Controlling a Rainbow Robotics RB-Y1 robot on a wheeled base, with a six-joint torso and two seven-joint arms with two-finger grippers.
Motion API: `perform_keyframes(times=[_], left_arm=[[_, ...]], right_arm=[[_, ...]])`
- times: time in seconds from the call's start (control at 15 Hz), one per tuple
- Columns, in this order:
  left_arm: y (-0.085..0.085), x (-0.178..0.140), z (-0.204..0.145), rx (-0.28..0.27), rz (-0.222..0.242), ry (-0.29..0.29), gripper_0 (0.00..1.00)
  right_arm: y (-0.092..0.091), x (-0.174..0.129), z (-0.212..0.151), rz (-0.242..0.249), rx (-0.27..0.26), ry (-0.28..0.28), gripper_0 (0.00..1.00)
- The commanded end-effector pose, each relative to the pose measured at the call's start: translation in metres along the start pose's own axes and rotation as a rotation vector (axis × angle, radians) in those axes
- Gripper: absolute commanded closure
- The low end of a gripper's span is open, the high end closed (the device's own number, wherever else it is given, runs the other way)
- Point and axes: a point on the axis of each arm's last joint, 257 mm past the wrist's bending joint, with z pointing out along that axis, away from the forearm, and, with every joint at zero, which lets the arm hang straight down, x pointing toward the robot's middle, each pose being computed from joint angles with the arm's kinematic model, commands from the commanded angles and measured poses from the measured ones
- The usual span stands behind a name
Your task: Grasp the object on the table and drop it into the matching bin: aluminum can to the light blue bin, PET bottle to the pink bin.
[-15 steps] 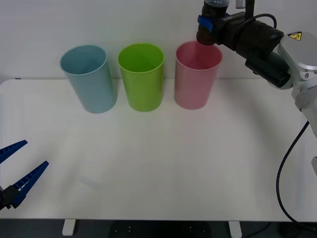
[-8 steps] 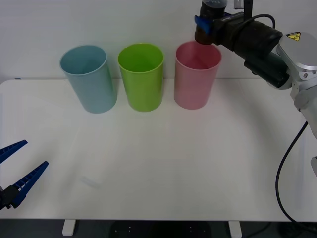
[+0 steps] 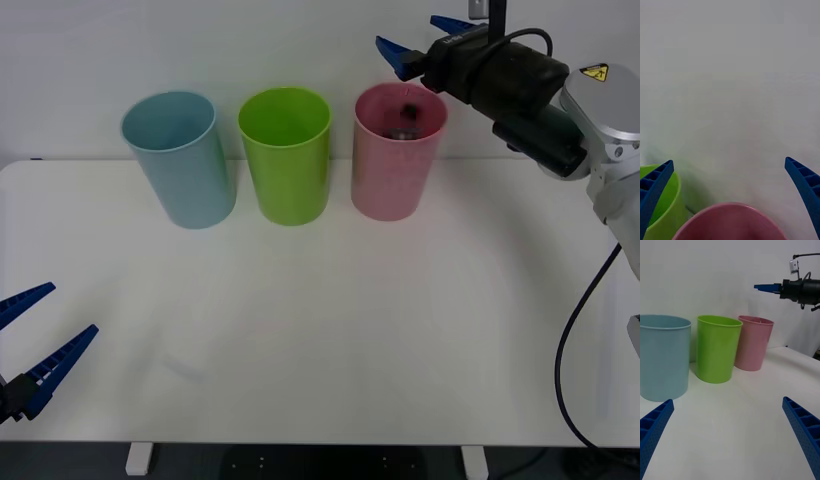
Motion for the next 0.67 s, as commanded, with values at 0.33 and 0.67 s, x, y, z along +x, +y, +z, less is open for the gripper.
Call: perform_keyframes(times=[0.33, 0.67], left_arm=[[0.000, 0.000, 0.000, 0.000, 0.000, 0.000, 0.00], [0.000, 0.000, 0.000, 0.000, 0.000, 0.000, 0.00]], right_arm=[[0.034, 0.003, -0.024, 0.041, -0.063, -0.058, 0.00], [0.063, 0.013, -0.061, 0.038, -0.109, -0.084, 0.00]])
